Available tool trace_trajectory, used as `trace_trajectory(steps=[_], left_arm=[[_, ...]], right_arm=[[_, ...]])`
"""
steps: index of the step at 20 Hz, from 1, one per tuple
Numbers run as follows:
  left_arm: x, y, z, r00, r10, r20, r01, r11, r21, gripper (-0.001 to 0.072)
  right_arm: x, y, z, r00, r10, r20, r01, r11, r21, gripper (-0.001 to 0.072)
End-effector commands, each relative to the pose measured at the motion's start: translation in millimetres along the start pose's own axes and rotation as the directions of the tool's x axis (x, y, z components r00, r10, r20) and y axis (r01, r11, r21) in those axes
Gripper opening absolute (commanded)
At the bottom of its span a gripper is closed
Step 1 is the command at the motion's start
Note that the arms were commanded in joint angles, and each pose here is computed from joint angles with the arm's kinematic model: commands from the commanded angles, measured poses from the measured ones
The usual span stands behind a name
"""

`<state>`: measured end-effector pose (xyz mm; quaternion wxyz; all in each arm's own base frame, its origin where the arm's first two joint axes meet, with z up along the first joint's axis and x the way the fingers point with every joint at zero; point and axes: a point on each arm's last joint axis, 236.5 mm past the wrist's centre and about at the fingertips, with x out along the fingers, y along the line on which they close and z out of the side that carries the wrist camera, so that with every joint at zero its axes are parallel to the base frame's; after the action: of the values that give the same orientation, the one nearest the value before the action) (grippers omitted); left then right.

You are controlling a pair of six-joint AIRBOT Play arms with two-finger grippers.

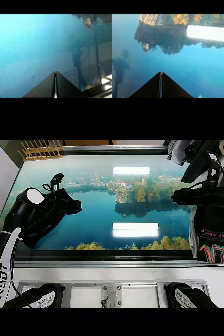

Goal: Fold the clothes and pants, and hang the long-sleeved shirts on hangers.

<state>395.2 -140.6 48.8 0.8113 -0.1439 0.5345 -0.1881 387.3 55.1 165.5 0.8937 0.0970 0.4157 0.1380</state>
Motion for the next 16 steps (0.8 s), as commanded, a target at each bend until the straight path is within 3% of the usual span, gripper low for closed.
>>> trace_trajectory(steps=[1, 12, 13, 14, 15, 16], left_arm=[[0.1, 0.1, -0.1, 1.000, 0.000, 0.000, 0.000, 1.000, 0.000, 0.0009], [1.3, -0.9, 6.0, 1.000, 0.008, 0.027, -0.008, 1.000, 0.014, 0.0010], [0.1, 5.7, 16.8, 0.997, 0.036, 0.072, -0.041, 0.997, 0.064, 0.0109], [-3.4, 18.3, 29.5, 0.989, 0.088, 0.118, -0.104, 0.986, 0.134, 0.0505], [-8.2, 35.5, 47.5, 0.971, 0.163, 0.177, -0.193, 0.966, 0.170, 0.0693], [-13.6, 58.4, 65.1, 0.943, 0.251, 0.219, -0.296, 0.934, 0.200, 0.0654]], right_arm=[[0.3, 0.3, -0.3, 1.000, 0.001, -0.001, -0.001, 1.000, 0.000, 0.0037], [0.3, 0.3, -0.2, 1.000, 0.001, -0.001, -0.001, 1.000, 0.000, 0.0037], [0.3, 0.2, -0.3, 1.000, 0.001, -0.001, -0.001, 1.000, 0.000, 0.0037], [0.3, 0.3, -0.2, 1.000, 0.001, -0.001, -0.001, 1.000, 0.000, 0.0037], [0.3, 0.3, -0.3, 1.000, 0.001, -0.001, -0.001, 1.000, 0.000, 0.0037], [0.3, 0.3, -0.3, 1.000, 0.001, -0.001, -0.001, 1.000, 0.000, 0.0037]])
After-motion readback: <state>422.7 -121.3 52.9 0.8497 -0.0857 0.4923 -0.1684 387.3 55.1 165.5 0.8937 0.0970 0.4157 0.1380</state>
